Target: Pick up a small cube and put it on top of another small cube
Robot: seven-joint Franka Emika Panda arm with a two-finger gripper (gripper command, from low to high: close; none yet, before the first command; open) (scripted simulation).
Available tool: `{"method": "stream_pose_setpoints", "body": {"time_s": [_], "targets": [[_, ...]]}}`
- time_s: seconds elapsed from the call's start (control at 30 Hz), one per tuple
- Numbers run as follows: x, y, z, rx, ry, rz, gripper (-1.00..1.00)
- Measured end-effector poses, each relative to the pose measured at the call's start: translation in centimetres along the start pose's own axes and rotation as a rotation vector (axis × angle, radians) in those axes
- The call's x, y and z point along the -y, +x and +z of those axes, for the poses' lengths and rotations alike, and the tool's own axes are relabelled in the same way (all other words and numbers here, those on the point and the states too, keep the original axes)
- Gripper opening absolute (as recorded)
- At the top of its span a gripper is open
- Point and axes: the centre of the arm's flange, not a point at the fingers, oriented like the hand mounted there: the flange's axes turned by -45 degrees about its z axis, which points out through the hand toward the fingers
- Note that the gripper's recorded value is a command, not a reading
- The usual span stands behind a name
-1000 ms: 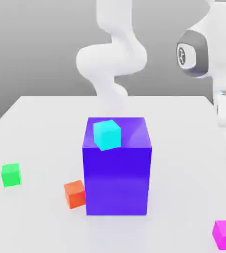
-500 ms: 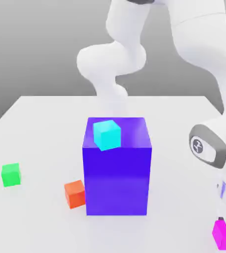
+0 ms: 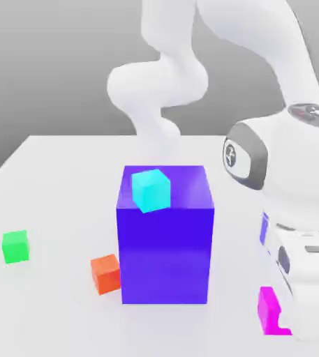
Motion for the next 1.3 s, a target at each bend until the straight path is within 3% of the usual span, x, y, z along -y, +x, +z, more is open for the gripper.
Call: {"method": "stream_pose_setpoints", "body": {"time_s": [0.23, 0.3, 0.4, 0.5, 0.8, 1.3], "targets": [[3.2, -21.1, -2.8, 0.063, -0.011, 0.040, -1.00], [7.0, -29.1, -3.5, 0.079, -0.005, 0.056, -1.00], [14.1, -40.6, -3.5, 0.103, 0.023, 0.338, -1.00], [24.0, -48.8, -3.7, 0.113, 0.049, 0.529, -1.00], [27.7, -43.2, -0.1, -0.047, 0.070, -0.150, -1.00], [27.3, -42.9, 3.3, -0.057, 0.056, -0.204, -1.00]]}}
